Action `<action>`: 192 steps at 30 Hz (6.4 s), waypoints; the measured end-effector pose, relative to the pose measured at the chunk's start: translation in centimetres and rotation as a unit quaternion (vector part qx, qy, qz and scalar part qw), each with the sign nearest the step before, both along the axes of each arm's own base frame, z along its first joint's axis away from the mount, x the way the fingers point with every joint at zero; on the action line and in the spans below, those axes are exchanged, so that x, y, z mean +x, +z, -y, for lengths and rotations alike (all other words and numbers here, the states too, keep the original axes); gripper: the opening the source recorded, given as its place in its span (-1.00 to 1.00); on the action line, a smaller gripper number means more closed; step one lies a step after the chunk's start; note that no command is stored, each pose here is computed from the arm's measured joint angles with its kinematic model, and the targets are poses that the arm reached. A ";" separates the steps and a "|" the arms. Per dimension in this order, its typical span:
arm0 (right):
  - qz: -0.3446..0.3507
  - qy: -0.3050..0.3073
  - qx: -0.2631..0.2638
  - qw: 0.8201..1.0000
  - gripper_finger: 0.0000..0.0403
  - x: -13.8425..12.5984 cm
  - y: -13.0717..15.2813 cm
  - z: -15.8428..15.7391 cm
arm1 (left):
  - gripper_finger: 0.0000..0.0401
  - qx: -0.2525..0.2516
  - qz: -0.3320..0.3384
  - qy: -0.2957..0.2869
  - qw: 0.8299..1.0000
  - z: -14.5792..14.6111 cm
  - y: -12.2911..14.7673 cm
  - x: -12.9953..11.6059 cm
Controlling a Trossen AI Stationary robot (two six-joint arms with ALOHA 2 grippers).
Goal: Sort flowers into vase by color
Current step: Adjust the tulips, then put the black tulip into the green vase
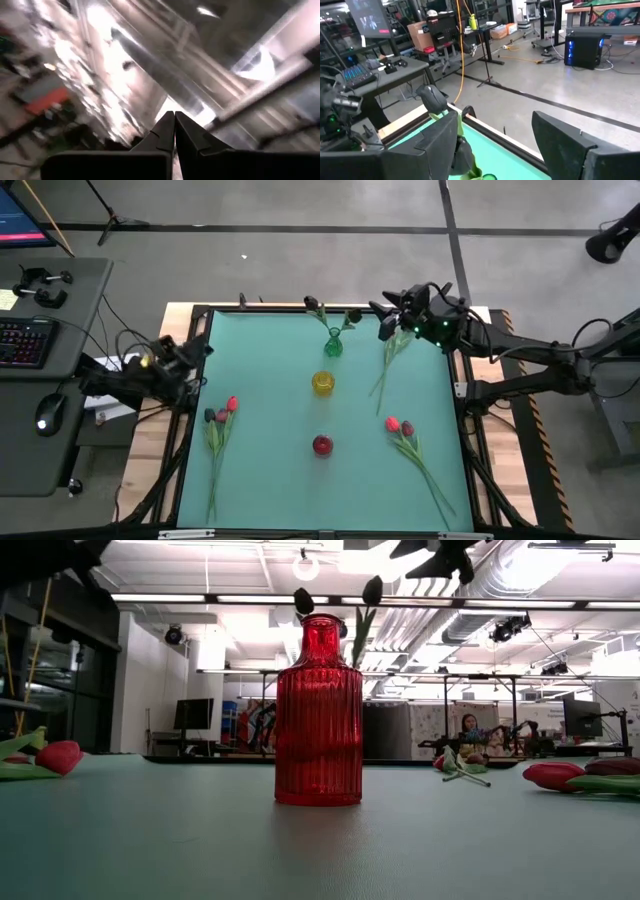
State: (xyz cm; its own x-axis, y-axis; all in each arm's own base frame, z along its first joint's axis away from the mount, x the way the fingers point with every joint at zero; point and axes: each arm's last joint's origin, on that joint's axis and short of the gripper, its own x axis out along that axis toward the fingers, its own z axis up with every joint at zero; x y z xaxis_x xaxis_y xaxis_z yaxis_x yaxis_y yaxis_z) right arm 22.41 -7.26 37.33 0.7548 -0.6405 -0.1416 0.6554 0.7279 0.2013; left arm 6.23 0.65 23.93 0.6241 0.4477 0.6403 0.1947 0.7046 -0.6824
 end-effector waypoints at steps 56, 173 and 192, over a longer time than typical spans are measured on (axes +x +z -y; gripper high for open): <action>-0.060 -0.016 0.014 0.998 0.22 -0.5 -1.1 0.7 | -1.00 -0.189 -0.901 -0.189 0.343 13.1 -9.4 9.2; 0.094 0.033 -0.016 0.995 0.22 -0.8 2.1 0.3 | -1.00 0.141 -0.475 0.140 0.857 1.2 11.8 13.4; 0.102 0.022 -0.021 0.994 0.22 -0.9 2.3 0.3 | -1.00 0.301 -0.455 0.225 0.808 -4.2 13.0 26.3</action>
State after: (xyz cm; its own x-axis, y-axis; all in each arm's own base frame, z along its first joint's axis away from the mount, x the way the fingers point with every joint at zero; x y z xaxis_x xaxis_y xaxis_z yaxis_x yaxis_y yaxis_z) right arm 21.50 -7.59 39.63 0.7927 -0.6080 0.0437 0.5712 0.7659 0.2953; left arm 32.54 4.86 36.91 0.8199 0.5383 0.1947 -0.5618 0.8221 0.0927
